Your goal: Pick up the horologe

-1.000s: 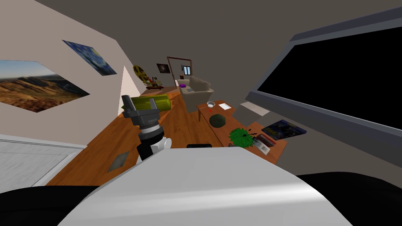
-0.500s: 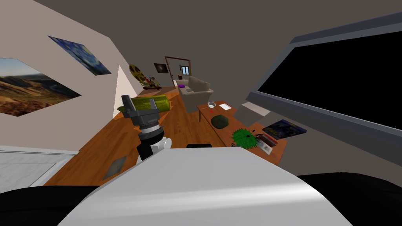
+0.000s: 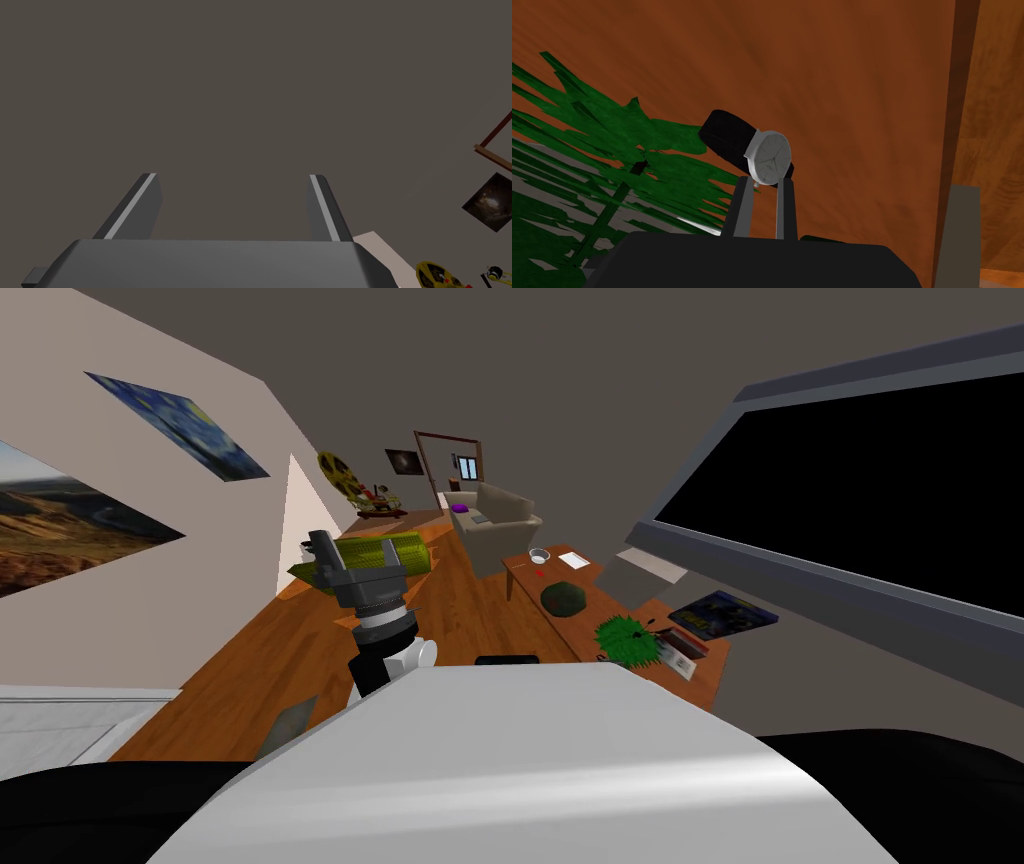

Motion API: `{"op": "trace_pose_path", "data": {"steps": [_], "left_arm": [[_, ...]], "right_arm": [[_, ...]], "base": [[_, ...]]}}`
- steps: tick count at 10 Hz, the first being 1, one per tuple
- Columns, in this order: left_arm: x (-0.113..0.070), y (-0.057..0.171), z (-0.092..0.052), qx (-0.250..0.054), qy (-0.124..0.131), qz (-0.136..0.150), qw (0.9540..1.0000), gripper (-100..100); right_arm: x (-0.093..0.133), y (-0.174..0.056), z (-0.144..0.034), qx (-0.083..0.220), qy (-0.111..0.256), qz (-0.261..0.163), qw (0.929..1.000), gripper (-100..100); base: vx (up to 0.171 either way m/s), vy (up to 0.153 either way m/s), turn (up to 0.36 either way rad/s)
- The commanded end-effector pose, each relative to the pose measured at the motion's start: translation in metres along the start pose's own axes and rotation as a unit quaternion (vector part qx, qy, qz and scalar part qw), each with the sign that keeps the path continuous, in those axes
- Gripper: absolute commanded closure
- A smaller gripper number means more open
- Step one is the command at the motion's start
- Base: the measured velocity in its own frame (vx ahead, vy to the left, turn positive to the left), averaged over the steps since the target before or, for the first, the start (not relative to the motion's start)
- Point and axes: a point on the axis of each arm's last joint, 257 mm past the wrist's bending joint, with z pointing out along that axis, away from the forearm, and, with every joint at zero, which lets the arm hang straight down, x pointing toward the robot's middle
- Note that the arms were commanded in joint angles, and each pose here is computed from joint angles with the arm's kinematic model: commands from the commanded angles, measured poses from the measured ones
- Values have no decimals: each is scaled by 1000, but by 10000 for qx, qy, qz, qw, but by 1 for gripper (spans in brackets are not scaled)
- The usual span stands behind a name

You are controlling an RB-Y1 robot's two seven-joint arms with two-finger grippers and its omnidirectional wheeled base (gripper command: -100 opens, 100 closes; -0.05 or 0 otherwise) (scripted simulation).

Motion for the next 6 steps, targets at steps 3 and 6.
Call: {"op": "trace_pose_path", "data": {"steps": [3, 6], "left_arm": [[0, 0, 0, 0, 0, 0, 10000, 0], [0, 0, 0, 0, 0, 0, 10000, 0]], "right_arm": [[5, -21, 0, -73, -13, -73, 9999, 100], [10, -40, -1, -137, -9, -129, 9998, 100]], "base": [[22, 76, -49], [37, 79, -58]]}}
